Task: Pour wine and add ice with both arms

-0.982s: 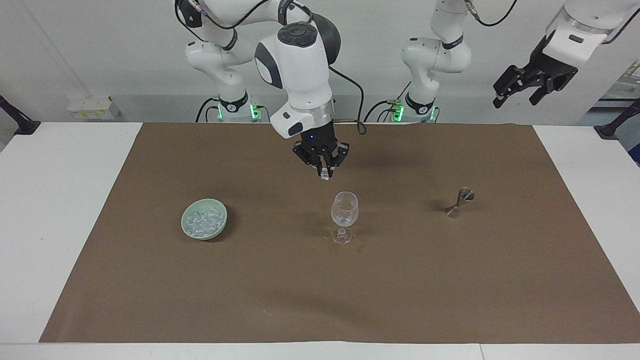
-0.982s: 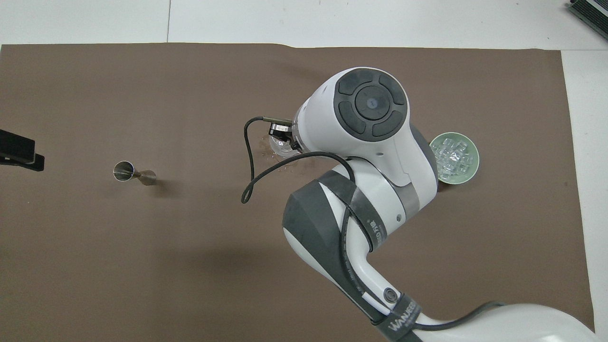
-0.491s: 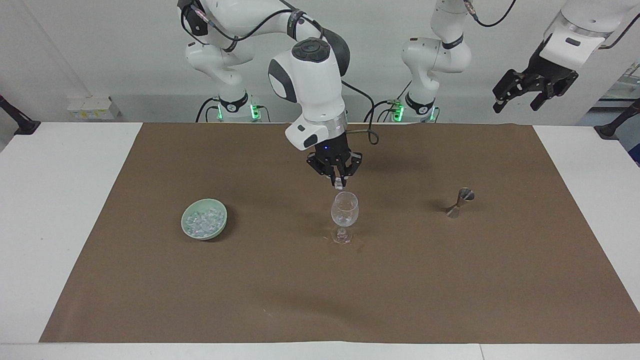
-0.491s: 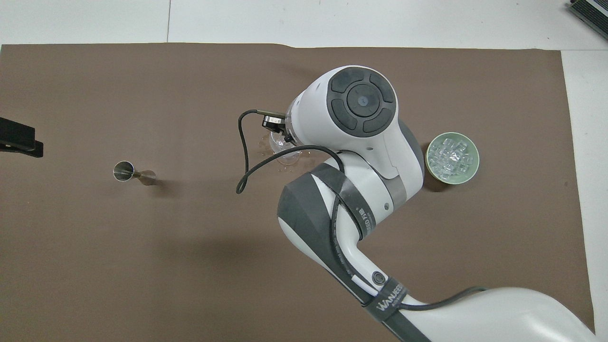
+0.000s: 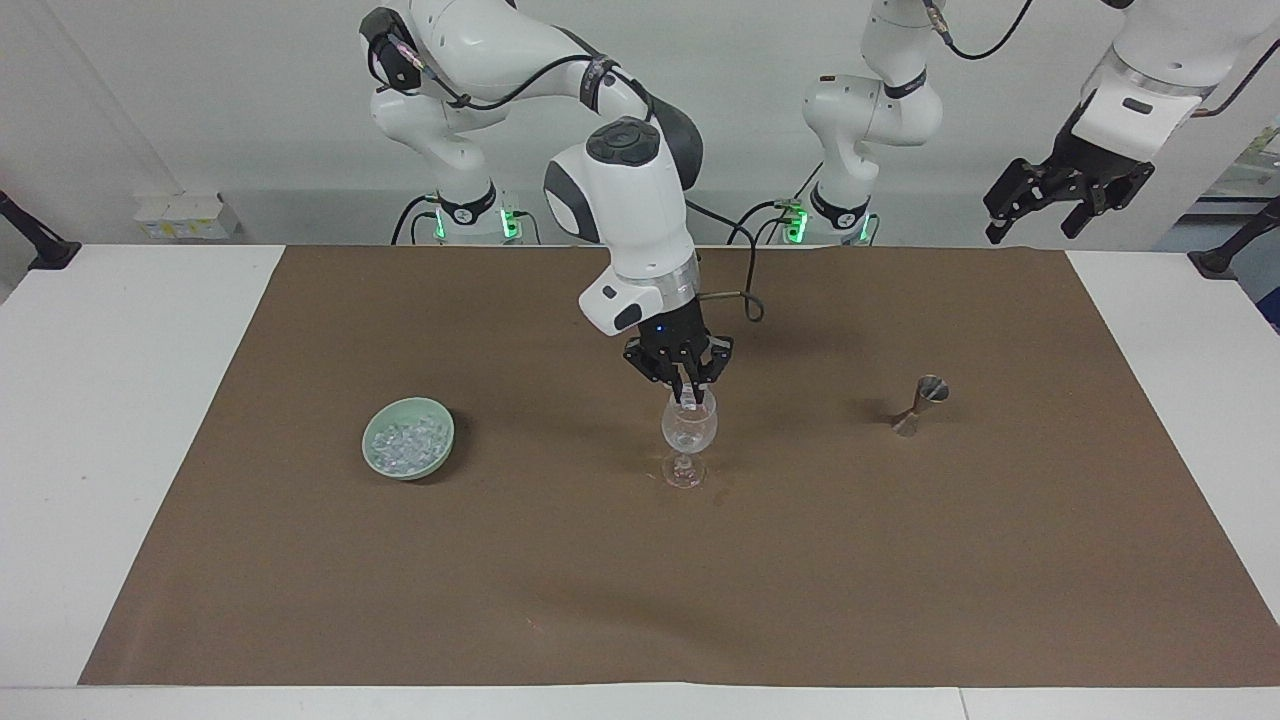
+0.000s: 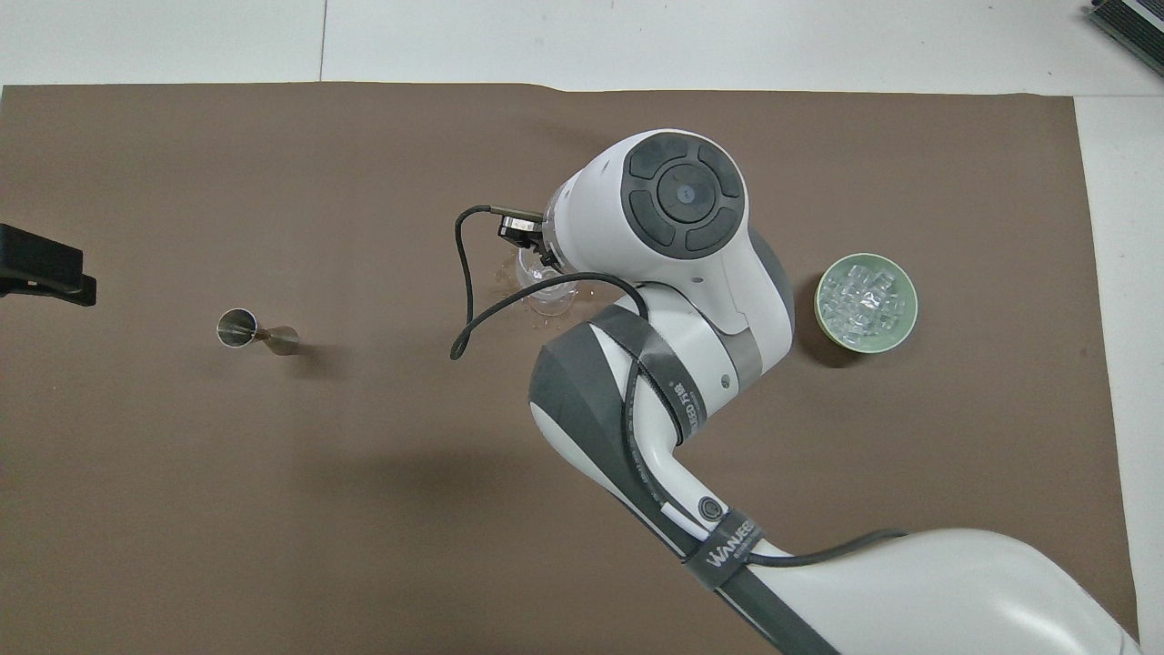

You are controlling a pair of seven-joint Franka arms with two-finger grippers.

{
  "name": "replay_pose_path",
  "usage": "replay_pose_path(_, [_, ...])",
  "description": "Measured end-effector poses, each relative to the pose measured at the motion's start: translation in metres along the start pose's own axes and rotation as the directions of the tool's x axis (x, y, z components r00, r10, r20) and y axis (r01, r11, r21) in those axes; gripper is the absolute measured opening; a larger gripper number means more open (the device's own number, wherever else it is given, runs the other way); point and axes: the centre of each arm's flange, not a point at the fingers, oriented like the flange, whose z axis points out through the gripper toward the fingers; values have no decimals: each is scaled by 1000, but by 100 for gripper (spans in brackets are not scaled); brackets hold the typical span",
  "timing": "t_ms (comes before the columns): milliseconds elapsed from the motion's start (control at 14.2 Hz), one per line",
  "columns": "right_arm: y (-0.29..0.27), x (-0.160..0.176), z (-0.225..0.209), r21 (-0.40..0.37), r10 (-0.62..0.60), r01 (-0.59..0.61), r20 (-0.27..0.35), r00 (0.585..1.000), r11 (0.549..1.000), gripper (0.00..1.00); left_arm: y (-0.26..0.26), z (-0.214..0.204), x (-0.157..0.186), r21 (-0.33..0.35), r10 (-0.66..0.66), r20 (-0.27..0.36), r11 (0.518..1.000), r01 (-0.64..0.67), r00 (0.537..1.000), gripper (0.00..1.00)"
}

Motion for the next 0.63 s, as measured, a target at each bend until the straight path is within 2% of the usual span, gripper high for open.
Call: replay_pose_path(632, [1,-3,9,-2,-2,2,6,1000,1000,22,-4,0,-1,-1,-6,1,1000,6,1000,100])
